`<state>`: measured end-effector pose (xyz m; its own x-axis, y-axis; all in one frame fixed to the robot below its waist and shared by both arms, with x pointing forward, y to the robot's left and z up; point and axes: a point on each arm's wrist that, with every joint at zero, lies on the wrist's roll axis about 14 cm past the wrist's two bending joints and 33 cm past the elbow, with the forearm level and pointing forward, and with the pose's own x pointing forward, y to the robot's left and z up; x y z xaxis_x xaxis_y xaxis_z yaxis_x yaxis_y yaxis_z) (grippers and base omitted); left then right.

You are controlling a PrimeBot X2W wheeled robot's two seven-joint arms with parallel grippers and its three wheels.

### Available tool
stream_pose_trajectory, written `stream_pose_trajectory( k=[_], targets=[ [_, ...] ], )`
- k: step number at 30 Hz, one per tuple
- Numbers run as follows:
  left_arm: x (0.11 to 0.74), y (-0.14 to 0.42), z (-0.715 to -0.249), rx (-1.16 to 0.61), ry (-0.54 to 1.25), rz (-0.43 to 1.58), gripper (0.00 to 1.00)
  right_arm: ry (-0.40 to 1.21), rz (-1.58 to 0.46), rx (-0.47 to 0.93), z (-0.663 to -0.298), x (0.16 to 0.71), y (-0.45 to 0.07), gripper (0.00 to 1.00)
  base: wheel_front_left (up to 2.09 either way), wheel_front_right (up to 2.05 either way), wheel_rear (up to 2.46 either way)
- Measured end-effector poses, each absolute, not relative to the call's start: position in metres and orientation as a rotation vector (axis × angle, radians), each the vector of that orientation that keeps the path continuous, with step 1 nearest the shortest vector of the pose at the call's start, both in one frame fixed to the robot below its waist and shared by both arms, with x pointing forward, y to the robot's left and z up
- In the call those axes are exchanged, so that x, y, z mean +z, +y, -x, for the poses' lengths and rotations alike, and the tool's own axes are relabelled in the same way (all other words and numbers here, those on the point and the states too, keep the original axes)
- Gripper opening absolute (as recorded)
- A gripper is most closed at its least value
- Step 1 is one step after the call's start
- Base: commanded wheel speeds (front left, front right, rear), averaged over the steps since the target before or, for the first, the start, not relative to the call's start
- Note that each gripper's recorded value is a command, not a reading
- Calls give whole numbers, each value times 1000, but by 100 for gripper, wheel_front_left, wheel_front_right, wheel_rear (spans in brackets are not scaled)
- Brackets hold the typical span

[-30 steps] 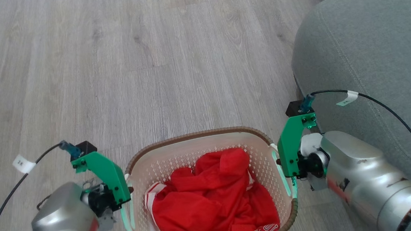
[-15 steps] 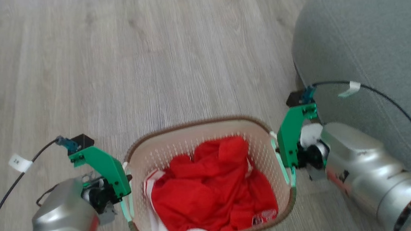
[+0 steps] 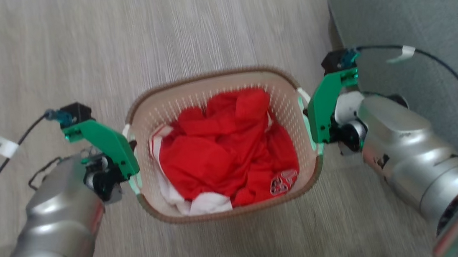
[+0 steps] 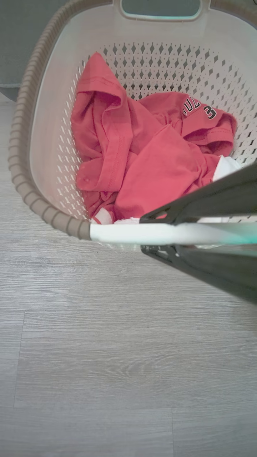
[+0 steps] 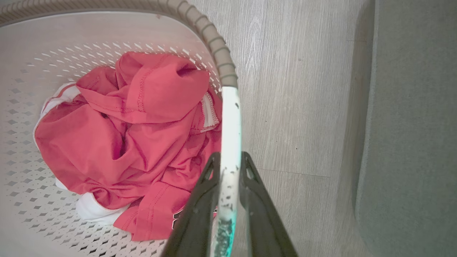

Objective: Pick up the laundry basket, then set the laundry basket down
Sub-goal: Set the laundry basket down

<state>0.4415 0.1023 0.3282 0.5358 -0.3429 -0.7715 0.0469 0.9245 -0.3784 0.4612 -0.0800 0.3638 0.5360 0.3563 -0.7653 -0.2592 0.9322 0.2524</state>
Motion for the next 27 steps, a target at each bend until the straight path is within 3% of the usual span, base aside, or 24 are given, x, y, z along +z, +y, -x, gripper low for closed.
stream_pose_trajectory(
  k=[12, 27],
  targets=[
    [268, 94, -478, -247, 1010, 320, 0, 960, -130, 337, -498, 297, -86, 0, 0, 0, 0],
    [194, 97, -490, -238, 1036, 305, 0, 943, -147, 338, -521, 221, -80, 0, 0, 0, 0]
  ],
)
